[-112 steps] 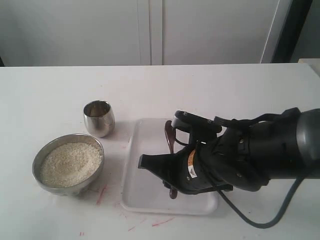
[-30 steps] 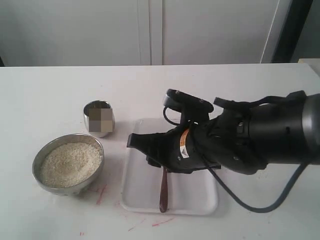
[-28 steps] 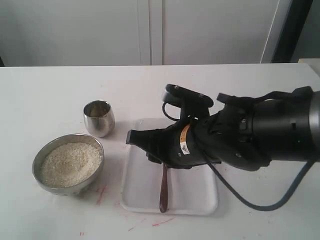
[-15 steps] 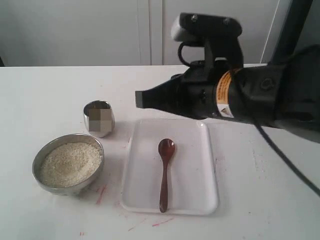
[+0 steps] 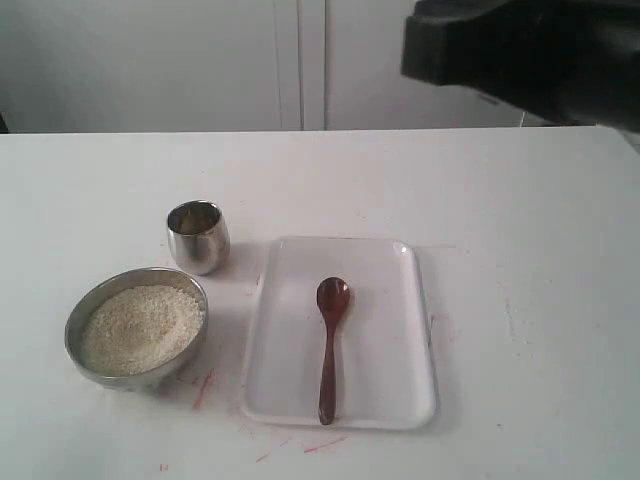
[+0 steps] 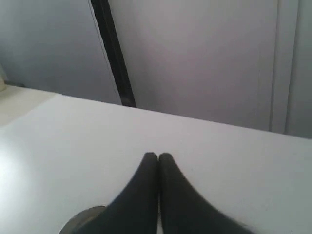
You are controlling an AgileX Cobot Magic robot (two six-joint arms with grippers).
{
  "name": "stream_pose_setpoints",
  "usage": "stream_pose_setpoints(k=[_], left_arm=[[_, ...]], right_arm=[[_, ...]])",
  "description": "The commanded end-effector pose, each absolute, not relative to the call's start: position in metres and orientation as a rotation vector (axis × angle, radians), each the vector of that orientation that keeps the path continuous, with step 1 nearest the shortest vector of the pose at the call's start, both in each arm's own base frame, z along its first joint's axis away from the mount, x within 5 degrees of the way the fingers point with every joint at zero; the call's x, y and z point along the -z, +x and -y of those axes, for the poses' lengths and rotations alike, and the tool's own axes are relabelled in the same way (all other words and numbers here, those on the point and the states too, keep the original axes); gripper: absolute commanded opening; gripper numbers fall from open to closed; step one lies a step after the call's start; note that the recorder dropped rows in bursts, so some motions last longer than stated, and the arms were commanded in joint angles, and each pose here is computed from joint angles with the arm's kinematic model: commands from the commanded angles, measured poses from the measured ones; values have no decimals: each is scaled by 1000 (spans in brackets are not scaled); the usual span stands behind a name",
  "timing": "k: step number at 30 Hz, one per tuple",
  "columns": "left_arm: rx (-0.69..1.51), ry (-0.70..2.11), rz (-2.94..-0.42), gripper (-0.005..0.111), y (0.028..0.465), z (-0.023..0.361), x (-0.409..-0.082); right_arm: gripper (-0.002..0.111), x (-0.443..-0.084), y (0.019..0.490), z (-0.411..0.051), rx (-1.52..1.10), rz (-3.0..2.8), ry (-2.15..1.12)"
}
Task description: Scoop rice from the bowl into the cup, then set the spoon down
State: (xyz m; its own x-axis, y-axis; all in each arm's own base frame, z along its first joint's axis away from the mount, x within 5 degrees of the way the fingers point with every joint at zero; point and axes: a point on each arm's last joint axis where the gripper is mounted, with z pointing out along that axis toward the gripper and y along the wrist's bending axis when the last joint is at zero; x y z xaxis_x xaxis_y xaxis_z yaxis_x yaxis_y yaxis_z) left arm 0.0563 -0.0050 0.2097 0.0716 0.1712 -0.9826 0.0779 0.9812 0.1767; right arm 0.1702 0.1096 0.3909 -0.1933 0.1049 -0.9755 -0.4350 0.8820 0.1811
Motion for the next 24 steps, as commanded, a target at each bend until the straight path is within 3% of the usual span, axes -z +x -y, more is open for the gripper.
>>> stream_pose_setpoints(k=[1,9,24], left_arm=[[-62,197,-1493,14,56,5,-211],[-62,197,-1493,14,56,5,-211],[-62,197,-1493,14,56,5,-211]], right_arm=[[0,-405,151,-86,-440,-1679,-197],[0,-412,112,-55,-335,-1692,-269],[0,-409,10,19,-382,-1589,-256]])
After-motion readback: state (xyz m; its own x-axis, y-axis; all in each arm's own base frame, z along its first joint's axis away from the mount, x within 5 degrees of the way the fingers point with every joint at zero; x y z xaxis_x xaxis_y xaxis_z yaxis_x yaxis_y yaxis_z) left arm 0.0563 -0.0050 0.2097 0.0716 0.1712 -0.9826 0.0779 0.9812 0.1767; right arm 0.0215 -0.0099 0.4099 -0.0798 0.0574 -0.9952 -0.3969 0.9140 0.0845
